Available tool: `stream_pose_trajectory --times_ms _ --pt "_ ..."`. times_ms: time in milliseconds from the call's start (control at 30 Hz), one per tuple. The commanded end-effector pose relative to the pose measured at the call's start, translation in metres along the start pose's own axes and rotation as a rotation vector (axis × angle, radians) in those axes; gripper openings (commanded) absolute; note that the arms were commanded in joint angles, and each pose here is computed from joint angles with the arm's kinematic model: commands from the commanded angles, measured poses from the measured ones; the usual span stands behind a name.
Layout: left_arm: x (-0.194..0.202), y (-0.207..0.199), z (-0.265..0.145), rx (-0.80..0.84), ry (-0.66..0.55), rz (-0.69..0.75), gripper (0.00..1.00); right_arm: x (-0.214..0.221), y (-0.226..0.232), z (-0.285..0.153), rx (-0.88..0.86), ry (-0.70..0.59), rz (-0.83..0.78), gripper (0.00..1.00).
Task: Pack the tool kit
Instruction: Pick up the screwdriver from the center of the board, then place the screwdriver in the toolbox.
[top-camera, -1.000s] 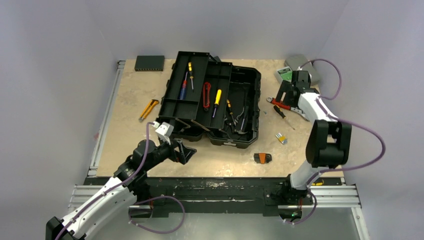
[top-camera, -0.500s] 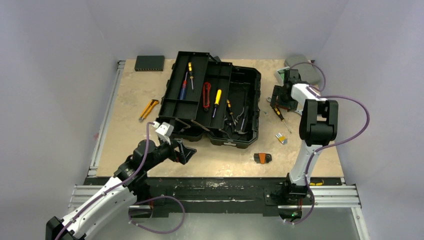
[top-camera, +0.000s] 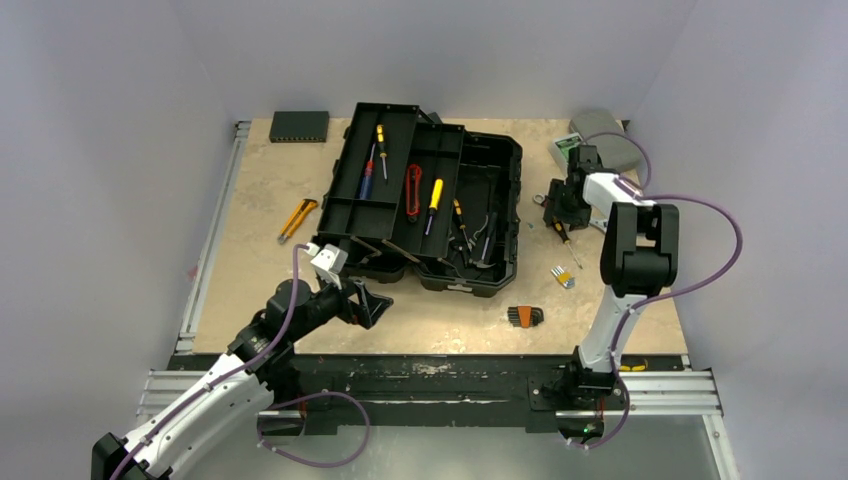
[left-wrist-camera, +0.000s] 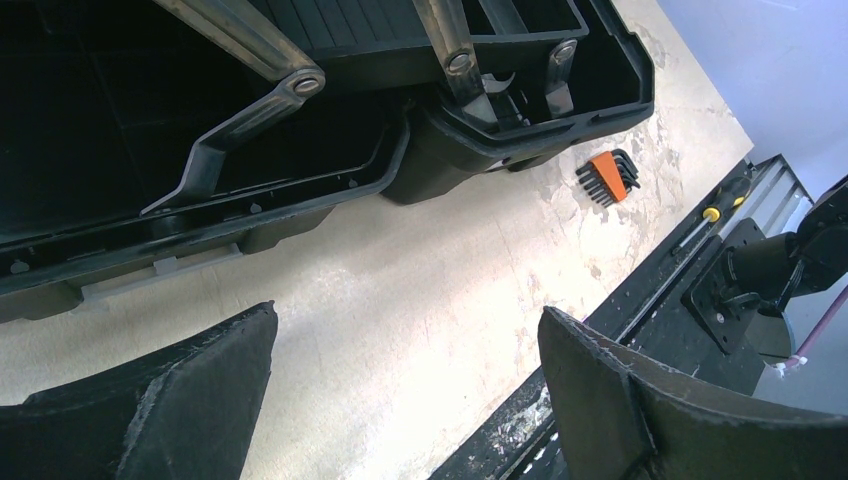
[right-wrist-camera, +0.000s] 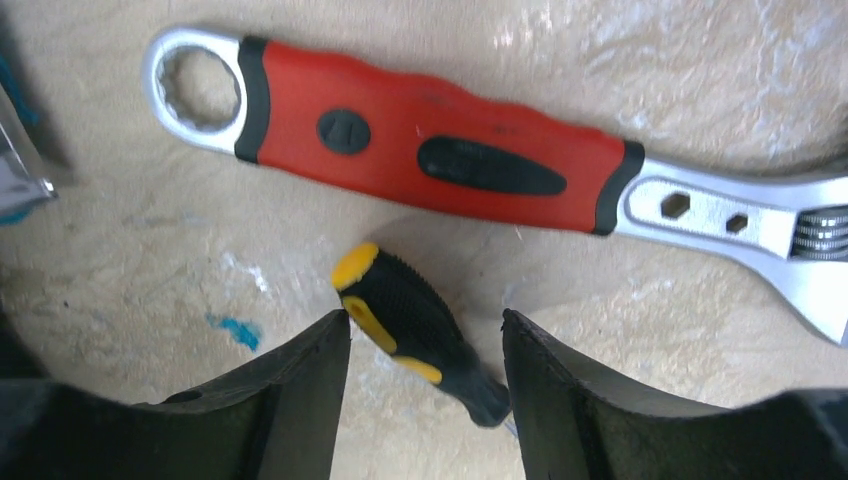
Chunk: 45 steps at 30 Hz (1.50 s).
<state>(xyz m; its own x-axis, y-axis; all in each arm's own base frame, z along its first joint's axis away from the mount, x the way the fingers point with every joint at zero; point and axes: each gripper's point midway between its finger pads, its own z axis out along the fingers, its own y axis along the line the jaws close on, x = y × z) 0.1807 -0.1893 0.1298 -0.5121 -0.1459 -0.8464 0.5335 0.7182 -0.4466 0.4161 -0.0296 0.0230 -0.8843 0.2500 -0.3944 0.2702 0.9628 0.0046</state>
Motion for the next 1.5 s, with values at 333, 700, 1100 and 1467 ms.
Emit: stream_pose_trajectory --times_ms 333,700,1100,1467 --pt "-0.010 -0.004 0.002 0.017 -0.040 0.008 0.99 -0.004 0.011 -0.036 -0.075 -0.086 0.031 0.00" --pt "-0.010 -0.005 0.002 0.017 -0.040 0.007 0.99 -0.026 0.035 -0.114 -0.261 -0.267 0.094 0.00" --pt "-0.009 -0.004 0.001 0.018 -0.039 0.007 0.99 -0.027 0.094 -0.192 -0.523 -0.363 0.046 0.00" --pt "-0.010 -0.005 0.001 0.019 -0.039 0.007 0.99 -0.018 0.175 -0.216 -0.737 -0.372 0.016 0.03"
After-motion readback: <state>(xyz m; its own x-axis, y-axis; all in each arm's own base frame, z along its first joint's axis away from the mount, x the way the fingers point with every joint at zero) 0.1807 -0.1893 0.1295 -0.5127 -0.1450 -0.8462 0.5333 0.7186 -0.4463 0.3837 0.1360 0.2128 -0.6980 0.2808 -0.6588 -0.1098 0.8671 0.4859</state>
